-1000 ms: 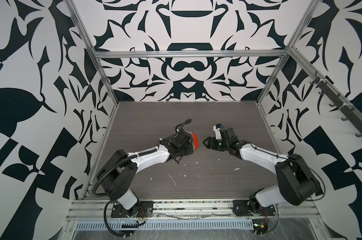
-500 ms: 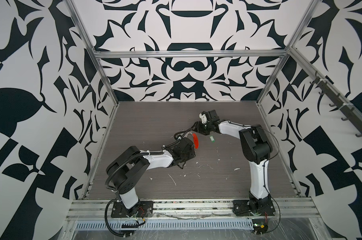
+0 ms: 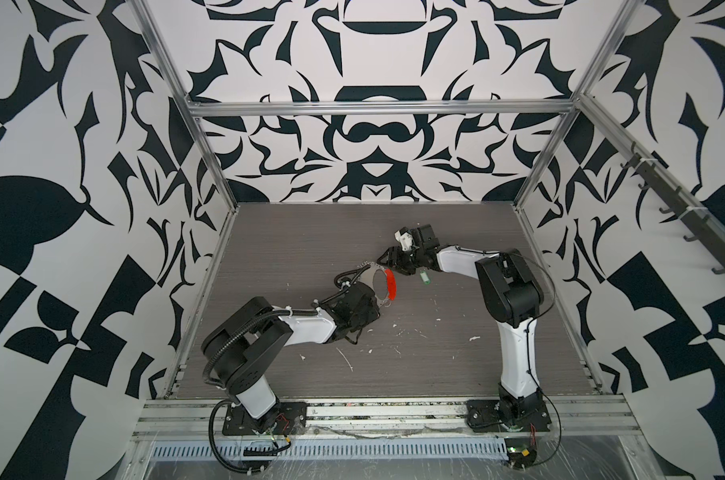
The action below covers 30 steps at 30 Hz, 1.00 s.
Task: Put the keys on the keyring
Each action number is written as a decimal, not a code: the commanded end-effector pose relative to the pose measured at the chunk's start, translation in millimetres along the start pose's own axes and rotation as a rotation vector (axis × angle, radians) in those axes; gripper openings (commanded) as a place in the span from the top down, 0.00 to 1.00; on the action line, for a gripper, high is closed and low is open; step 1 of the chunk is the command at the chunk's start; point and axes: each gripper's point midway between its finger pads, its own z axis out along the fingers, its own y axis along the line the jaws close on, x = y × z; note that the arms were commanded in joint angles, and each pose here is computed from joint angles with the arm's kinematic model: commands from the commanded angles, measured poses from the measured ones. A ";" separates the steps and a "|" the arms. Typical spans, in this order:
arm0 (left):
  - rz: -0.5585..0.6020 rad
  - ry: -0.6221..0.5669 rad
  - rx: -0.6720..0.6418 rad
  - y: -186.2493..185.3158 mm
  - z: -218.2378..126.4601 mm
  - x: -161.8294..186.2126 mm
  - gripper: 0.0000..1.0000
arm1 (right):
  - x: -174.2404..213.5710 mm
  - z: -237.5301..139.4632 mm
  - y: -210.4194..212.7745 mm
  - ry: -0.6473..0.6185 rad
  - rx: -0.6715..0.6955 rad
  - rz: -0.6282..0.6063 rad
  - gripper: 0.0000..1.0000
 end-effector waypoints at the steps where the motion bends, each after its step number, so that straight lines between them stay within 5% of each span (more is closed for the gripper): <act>1: -0.018 -0.027 -0.086 32.4 -8.0 -15.4 0.67 | 33.9 -8.9 19.4 0.043 -0.042 0.017 0.38; 9: -0.059 -0.039 -0.124 57.4 -13.3 -63.1 0.68 | 110.0 -15.2 55.8 0.080 -0.147 0.035 0.38; 14: -0.004 -0.093 -0.203 66.1 -37.9 -102.1 0.68 | 102.8 -38.1 71.7 0.053 -0.119 -0.001 0.39; 19: 0.190 -0.157 -0.273 52.7 -73.1 -127.9 0.68 | 86.0 -78.1 62.6 -0.037 0.064 -0.099 0.39; 24: 0.564 -0.213 -0.061 -31.6 -82.3 -120.3 0.61 | 41.6 -120.1 30.1 -0.219 0.144 -0.081 0.39; 30: 0.752 -0.005 0.129 -94.1 -44.0 -94.2 0.61 | 14.8 -146.6 -33.6 -0.333 0.278 -0.061 0.39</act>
